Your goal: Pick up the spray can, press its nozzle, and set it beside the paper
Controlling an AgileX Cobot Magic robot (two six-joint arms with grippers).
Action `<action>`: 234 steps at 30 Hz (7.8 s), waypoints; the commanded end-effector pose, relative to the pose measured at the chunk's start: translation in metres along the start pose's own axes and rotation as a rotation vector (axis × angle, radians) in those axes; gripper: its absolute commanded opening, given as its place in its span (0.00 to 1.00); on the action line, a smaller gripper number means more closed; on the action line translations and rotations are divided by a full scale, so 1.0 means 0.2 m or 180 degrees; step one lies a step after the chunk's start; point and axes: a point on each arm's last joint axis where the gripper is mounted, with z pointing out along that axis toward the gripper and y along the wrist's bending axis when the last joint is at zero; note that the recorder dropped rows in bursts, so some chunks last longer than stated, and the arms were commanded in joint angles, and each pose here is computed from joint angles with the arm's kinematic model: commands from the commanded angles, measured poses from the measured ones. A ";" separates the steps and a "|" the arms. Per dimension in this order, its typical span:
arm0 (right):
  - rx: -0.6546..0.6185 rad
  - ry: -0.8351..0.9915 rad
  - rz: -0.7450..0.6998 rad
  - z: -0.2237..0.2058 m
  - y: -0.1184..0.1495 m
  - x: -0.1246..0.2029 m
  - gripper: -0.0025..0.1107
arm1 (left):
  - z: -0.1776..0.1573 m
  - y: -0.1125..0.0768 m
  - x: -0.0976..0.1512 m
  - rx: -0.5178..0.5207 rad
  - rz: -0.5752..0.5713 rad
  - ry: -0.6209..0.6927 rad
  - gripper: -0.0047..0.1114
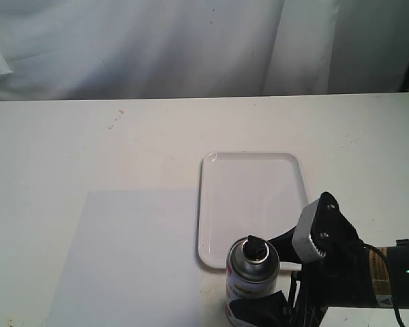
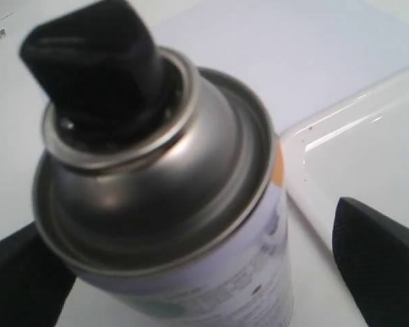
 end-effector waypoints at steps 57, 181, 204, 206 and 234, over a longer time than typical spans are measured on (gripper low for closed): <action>0.0192 -0.0357 -0.0142 0.03 0.03 0.10 0.80 | 0.00 0.00 0.00 -0.0001 0.0002 -0.0021 0.04; 0.1760 0.1443 -0.1701 0.37 0.17 -0.79 0.02 | 0.00 0.00 0.00 -0.0001 0.0002 -0.0021 0.04; 0.1418 0.1348 -0.1774 0.41 0.26 -0.79 0.02 | -0.07 0.00 -0.23 0.0088 -0.0186 -0.1767 0.04; 0.1356 0.1380 -0.1887 0.42 0.27 -0.78 0.02 | -0.08 0.00 -0.25 0.0092 -0.0186 -0.1935 0.04; 0.1355 0.1818 -0.2231 0.54 0.33 -0.70 0.02 | 0.01 -0.03 -0.40 0.0268 -0.2439 -0.0359 0.04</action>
